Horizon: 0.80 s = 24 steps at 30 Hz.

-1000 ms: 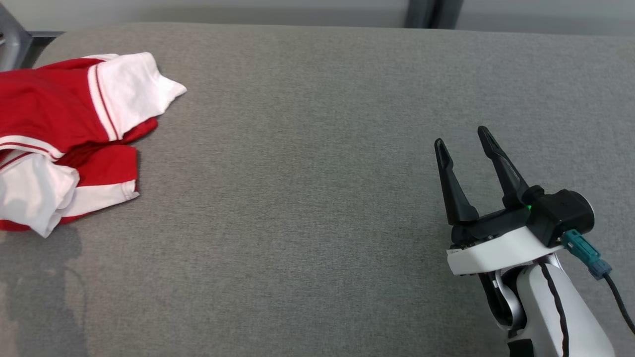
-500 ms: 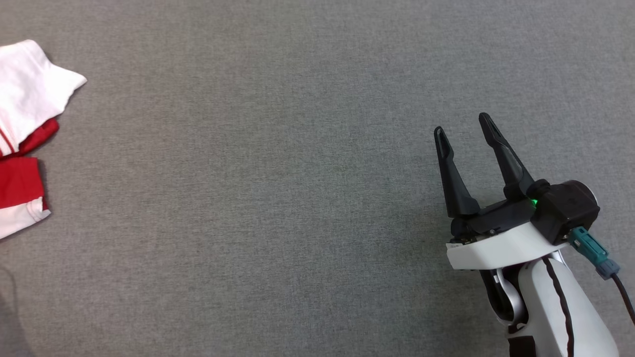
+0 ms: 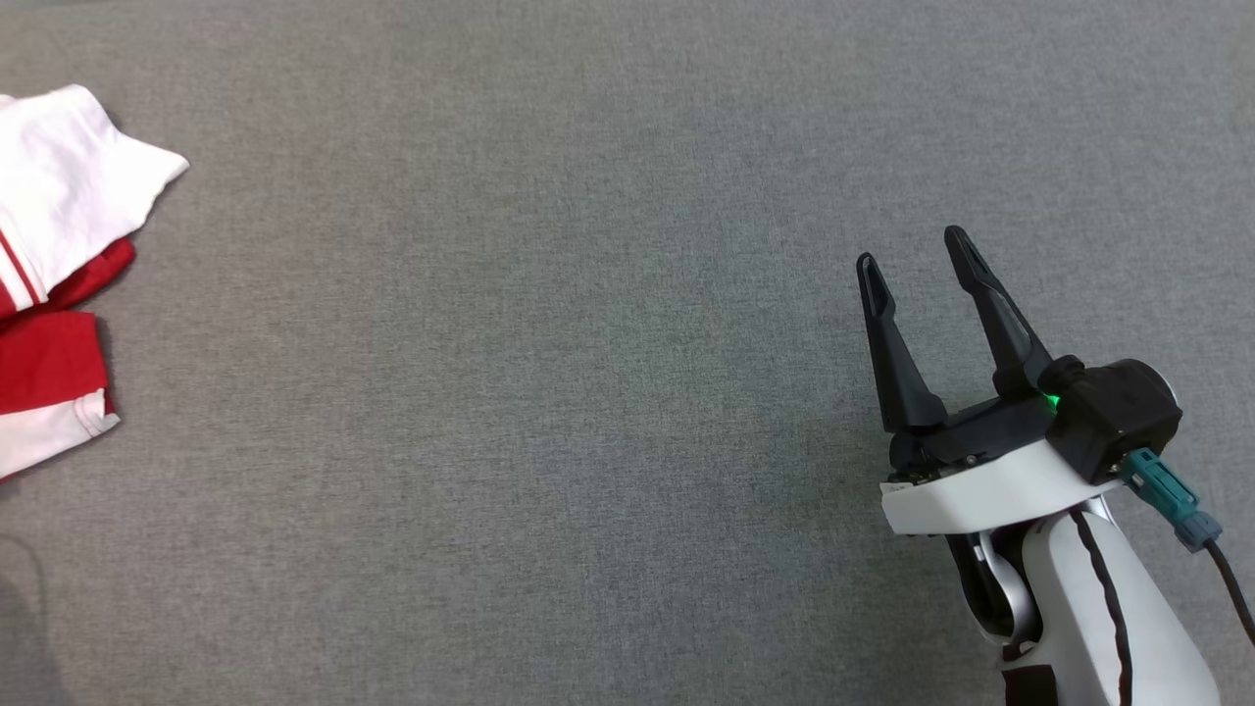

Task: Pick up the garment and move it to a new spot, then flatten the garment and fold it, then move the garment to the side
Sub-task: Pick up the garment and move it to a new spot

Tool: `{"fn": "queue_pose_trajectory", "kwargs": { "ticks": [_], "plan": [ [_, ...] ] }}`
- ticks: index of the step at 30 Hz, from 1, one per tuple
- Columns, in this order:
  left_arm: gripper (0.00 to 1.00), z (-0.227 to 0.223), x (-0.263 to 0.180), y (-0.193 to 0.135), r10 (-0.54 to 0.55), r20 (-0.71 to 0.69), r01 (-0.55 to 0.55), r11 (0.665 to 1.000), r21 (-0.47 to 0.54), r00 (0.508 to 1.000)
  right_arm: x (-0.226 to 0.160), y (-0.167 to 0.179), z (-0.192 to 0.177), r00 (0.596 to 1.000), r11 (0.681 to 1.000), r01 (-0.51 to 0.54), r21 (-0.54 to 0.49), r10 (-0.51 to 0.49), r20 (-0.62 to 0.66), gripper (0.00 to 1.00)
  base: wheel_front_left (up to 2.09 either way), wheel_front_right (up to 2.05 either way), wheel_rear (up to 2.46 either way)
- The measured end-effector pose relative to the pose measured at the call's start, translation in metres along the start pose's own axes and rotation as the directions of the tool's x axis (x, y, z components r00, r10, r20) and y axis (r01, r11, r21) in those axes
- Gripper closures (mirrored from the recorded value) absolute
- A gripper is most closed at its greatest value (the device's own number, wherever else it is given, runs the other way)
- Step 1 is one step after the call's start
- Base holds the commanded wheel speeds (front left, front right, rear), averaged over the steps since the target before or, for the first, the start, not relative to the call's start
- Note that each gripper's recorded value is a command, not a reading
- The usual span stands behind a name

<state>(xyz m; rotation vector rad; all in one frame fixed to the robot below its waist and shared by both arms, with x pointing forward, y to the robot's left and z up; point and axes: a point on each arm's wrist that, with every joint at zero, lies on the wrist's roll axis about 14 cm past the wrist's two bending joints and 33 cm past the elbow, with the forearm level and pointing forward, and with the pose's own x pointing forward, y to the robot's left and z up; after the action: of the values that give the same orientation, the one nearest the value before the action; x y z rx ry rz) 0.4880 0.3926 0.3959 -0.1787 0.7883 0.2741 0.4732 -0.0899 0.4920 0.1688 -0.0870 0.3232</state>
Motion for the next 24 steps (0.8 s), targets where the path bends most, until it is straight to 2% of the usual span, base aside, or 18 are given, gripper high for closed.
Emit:
{"fn": "queue_pose_trajectory", "kwargs": {
  "ticks": [8,14,20,24],
  "plan": [
    [1.0,0.047,-0.037,-0.013,-0.057,0.137,0.04,0.992,0.122,0.989,-0.01,0.012,0.022,0.999,1.0,-0.014,0.017,0.013,0.038,0.0,0.0,0.0,0.0],
    [1.0,0.091,-0.083,-0.039,-0.144,0.26,0.074,0.962,0.262,0.955,-0.028,0.019,0.046,0.997,0.999,-0.013,0.031,0.01,0.078,0.0,0.0,0.0,0.0],
    [1.0,0.129,-0.135,-0.091,-0.283,0.359,0.105,0.891,0.442,0.889,-0.052,0.019,0.067,0.993,0.999,0.012,0.035,-0.017,0.121,0.0,0.0,0.0,0.0],
    [1.0,0.139,-0.166,-0.141,-0.405,0.381,0.147,0.821,0.551,0.832,-0.068,0.016,0.079,0.988,0.999,0.037,0.04,-0.042,0.147,0.0,0.0,0.0,0.0]
  ]
}}
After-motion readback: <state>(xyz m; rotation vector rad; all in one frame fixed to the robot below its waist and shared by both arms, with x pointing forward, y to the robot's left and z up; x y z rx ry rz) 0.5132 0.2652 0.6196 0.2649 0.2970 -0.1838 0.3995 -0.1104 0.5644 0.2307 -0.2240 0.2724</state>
